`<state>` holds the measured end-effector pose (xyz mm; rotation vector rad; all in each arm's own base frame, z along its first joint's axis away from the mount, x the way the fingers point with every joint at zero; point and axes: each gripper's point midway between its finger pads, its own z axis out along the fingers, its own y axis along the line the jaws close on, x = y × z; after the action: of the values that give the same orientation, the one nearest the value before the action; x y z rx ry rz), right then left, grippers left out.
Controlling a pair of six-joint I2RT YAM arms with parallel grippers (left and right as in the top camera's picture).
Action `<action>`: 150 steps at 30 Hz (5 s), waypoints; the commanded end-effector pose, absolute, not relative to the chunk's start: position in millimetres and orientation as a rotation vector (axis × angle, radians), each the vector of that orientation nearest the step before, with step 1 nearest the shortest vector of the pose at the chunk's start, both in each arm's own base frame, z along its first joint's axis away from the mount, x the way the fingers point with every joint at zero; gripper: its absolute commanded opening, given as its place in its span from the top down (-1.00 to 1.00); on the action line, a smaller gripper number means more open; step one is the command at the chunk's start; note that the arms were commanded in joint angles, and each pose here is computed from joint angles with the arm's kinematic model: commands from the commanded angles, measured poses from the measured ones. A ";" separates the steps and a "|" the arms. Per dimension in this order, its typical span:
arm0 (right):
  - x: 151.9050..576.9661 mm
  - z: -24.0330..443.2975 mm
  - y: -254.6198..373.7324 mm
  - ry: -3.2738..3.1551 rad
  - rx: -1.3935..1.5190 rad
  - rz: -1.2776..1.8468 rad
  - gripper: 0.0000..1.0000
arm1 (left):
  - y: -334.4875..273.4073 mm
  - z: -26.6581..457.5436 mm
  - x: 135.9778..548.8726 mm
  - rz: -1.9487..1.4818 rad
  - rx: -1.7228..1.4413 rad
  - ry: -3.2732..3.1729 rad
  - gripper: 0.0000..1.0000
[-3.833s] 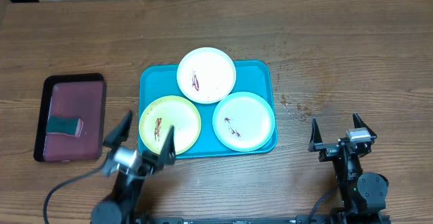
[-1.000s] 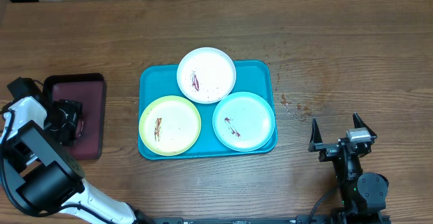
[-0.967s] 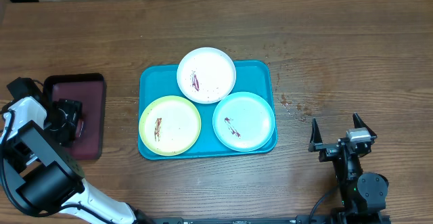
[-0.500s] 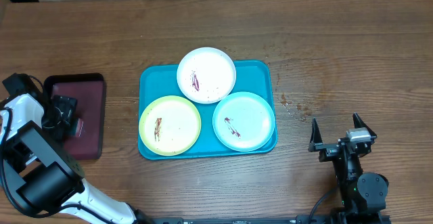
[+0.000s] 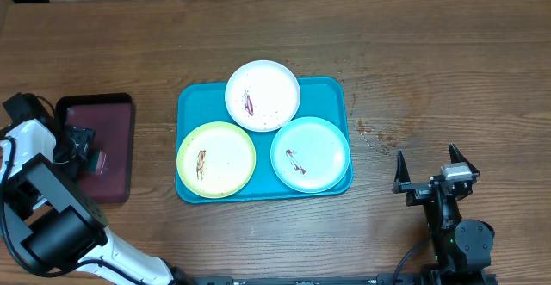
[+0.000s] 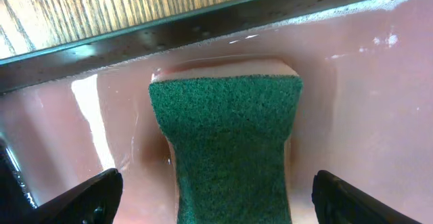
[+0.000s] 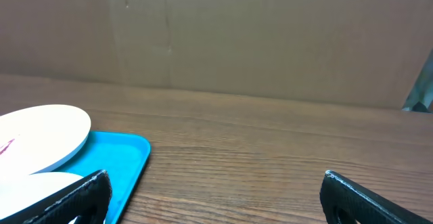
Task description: Clean dirty plates on tray and stack at the side
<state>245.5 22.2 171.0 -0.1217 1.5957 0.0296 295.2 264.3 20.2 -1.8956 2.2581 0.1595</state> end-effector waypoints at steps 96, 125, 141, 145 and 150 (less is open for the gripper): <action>245.7 168.6 23.0 1.594 -0.126 0.033 -1.00 | 272.8 -4.7 287.3 0.253 -1.910 2.314 0.70; 245.7 168.6 23.0 1.594 -0.126 0.033 -1.00 | 265.5 123.4 327.3 0.034 -1.854 2.373 0.91; 245.7 168.6 23.0 1.594 -0.126 0.033 -1.00 | 205.3 66.8 340.9 -0.032 -1.712 2.579 0.92; 245.7 168.6 23.0 1.594 -0.126 0.033 -1.00 | 213.2 105.7 344.4 -0.032 -1.695 2.569 0.91; 245.7 168.6 23.0 1.594 -0.126 0.033 -1.00 | 217.0 147.5 355.7 -0.029 -1.585 2.566 0.91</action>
<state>245.5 22.3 170.8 -0.1221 1.5965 0.0299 343.0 213.0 125.6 -1.7036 2.5673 -0.0312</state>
